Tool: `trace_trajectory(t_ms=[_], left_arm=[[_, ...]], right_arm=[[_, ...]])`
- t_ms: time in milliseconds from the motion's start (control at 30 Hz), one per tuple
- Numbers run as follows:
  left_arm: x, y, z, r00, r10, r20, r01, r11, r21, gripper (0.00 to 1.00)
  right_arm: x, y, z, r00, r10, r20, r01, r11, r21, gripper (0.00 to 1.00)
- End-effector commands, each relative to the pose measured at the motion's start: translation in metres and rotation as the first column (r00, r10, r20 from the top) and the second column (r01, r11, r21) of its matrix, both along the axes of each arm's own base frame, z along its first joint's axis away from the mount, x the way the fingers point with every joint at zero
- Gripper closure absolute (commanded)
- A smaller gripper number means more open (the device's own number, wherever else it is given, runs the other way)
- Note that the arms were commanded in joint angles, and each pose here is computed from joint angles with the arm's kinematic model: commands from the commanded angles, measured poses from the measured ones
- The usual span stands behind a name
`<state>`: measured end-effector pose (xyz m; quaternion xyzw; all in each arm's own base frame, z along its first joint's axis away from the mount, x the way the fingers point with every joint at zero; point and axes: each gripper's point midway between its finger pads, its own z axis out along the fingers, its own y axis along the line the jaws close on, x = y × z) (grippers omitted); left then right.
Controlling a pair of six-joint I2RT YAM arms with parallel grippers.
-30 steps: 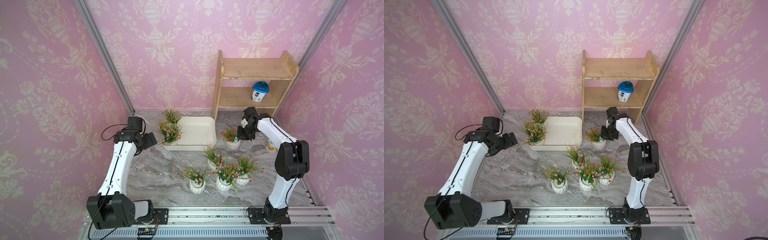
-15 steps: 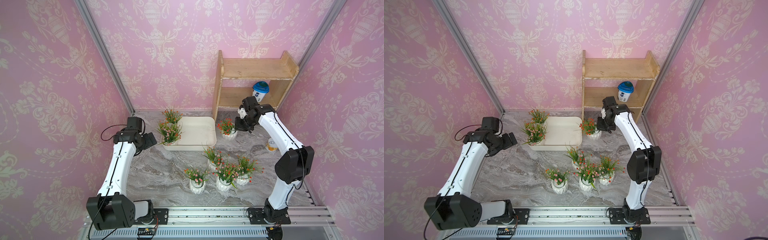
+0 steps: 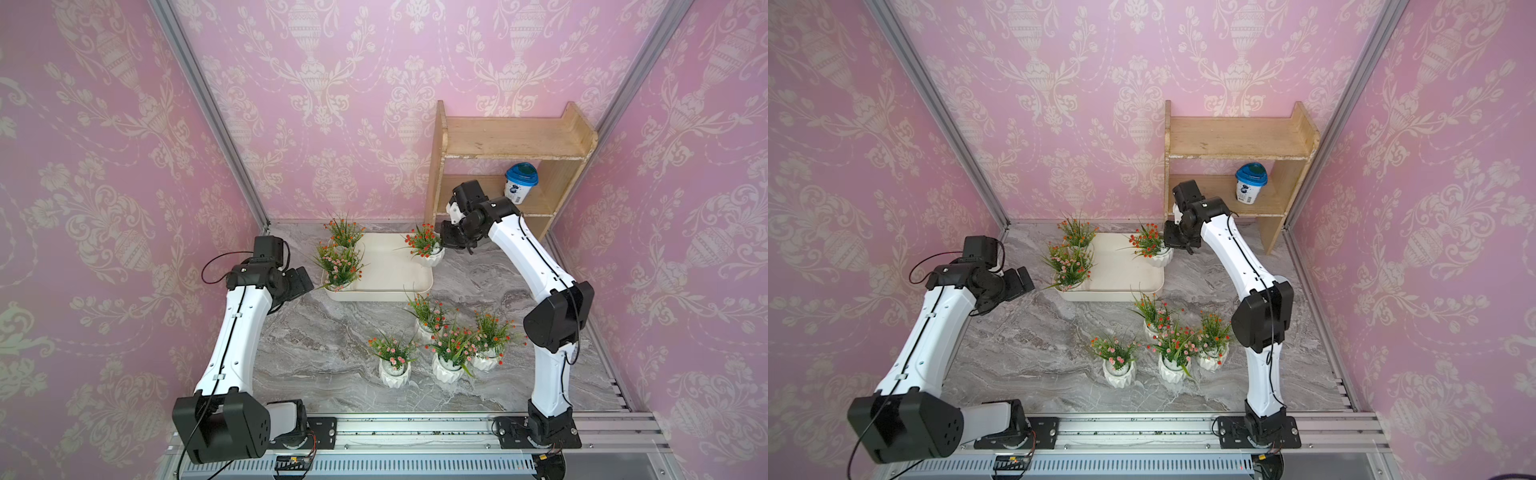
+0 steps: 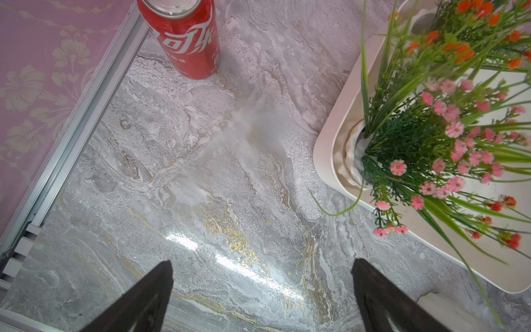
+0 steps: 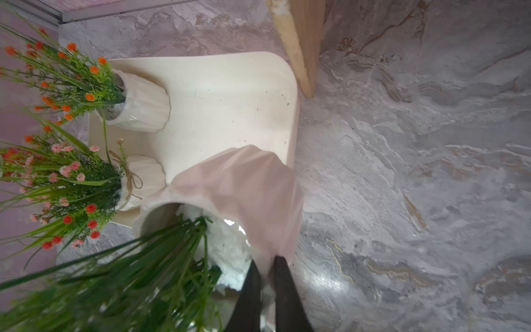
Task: Put the potted gypsophila into the storage box
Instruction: Pick up the baby's breath potted plant from the center of the board, then place the baby's breath potted plant at the storage box.
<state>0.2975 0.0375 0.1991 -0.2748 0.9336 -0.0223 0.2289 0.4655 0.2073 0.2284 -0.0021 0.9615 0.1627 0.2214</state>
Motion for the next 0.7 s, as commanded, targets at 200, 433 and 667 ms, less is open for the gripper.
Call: trace_trajectory(t_ms=[200,433,667], left_arm=[[-0.009,0.001,-0.003,1.0,-0.018,-0.003,0.018,1.0,-0.009,0.01],[-0.009,0.001,-0.008,1.0,-0.02,-0.011,0.02,1.0,-0.018,0.01],[-0.003,0.001,-0.016,0.999,-0.023,-0.021,0.023,0.999,-0.03,0.01]], right_arm=[[0.046,0.074,0.008,0.994,-0.085,0.072,0.072,0.983,0.168,0.98],[0.069,0.108,-0.019,0.99,-0.129,0.058,0.112,0.964,0.239,0.99],[0.082,0.122,-0.042,0.979,-0.2,0.048,0.18,0.947,0.266,0.98]])
